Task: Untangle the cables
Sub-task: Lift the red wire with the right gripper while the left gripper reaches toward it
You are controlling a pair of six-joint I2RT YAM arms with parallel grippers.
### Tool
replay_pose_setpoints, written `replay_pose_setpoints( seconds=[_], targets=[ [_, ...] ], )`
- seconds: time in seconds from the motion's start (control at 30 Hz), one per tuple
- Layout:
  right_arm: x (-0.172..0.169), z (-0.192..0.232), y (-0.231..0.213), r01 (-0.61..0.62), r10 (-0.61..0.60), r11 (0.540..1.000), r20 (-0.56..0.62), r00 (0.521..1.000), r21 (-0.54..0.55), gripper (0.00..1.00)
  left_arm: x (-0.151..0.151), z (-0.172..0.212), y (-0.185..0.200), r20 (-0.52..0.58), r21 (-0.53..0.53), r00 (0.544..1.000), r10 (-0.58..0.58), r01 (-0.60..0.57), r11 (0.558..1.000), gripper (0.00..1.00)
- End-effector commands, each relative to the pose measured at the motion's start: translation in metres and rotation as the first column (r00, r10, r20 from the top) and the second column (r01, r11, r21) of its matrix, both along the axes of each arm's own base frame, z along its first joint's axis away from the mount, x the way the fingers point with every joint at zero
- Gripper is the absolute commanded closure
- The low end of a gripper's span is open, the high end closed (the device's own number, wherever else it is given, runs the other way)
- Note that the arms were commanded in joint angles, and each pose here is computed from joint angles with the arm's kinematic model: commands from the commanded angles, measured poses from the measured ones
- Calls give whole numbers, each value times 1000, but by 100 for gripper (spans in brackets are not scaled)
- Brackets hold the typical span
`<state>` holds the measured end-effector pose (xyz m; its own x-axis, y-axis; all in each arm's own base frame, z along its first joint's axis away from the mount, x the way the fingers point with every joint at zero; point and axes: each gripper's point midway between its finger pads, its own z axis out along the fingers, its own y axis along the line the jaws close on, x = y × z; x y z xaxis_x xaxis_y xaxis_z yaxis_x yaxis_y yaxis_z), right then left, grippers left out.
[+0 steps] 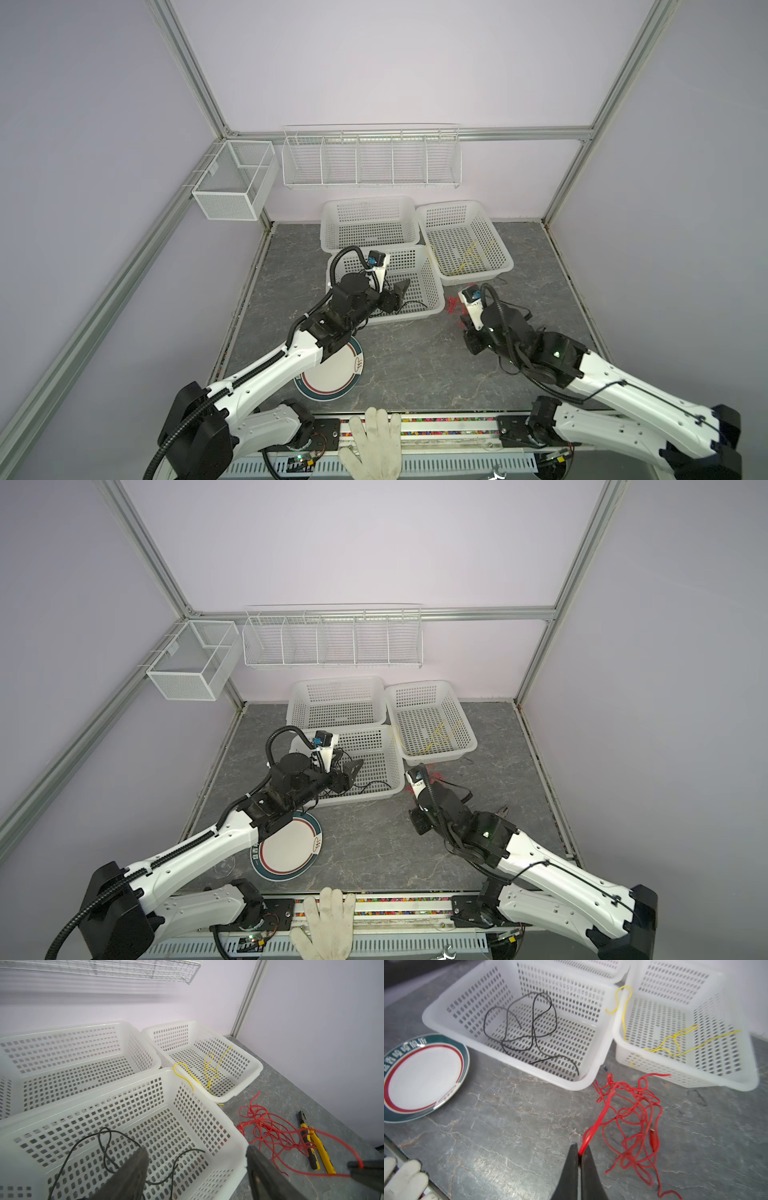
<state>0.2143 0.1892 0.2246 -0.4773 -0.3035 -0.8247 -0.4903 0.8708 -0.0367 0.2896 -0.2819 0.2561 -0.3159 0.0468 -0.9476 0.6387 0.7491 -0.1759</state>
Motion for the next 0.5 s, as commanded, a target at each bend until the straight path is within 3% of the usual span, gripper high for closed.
replay_pose_setpoints(
  seconds=[0.0,0.17,0.37,0.47],
  targets=[
    [7,41,-25,73,-76,997,97,992,34,94,-7,25,-28,89,-6,994,-67,68,998,26],
    [5,79,-42,86,-104,990,155,983,115,94,-15,28,-61,114,-14,982,-152,155,988,26],
    [-5,102,-31,-27,-10,985,210,978,172,94,-15,26,-101,116,-37,965,-236,242,970,26],
    [-7,105,-34,-26,-13,985,224,975,170,94,-19,22,-123,117,-13,953,-281,284,959,26]
  ],
)
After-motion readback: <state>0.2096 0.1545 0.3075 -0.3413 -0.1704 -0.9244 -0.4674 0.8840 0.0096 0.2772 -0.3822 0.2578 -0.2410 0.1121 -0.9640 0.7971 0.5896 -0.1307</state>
